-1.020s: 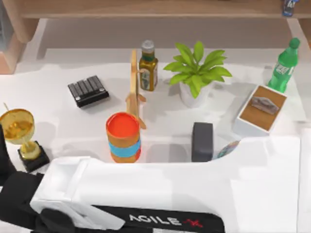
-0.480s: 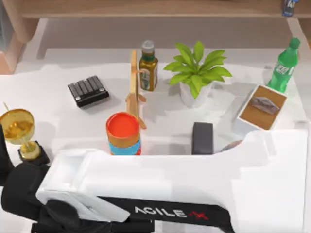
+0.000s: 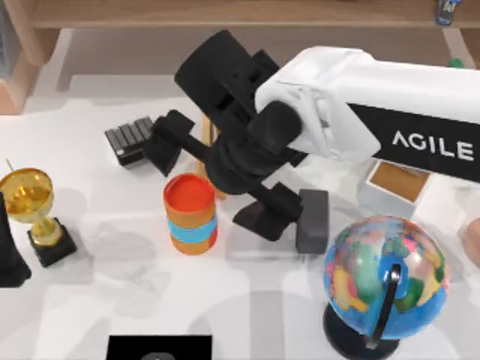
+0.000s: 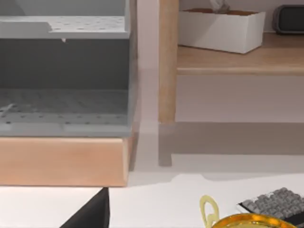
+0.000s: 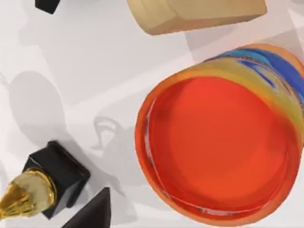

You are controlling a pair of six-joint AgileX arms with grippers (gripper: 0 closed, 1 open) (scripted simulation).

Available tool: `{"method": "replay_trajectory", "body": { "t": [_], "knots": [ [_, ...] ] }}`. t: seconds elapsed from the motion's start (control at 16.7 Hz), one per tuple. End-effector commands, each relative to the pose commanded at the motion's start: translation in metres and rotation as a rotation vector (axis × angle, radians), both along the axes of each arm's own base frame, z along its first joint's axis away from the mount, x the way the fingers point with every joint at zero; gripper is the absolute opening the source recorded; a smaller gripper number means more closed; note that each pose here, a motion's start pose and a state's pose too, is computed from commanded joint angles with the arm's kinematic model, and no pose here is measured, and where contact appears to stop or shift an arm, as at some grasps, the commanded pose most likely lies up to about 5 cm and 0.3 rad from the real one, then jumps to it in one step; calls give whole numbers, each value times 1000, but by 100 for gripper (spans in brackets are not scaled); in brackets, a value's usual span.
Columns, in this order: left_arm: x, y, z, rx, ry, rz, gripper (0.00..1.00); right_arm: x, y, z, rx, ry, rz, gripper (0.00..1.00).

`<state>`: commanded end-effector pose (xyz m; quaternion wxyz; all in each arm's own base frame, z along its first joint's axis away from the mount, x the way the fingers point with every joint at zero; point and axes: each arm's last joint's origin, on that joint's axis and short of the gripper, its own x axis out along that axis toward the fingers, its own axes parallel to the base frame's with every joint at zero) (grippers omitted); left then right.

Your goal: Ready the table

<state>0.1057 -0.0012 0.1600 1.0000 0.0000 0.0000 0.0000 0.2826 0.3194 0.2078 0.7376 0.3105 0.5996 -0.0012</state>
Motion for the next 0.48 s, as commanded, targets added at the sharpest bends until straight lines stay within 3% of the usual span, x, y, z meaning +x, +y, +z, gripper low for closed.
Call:
{"method": "replay_trajectory", "body": {
  "t": [0.3, 0.48],
  "knots": [
    [0, 0, 0, 0, 0, 0, 100, 87, -143, 41, 382, -272, -347, 100],
    [0, 0, 0, 0, 0, 0, 100, 107, -247, 49, 534, -493, -526, 100]
  ]
}}
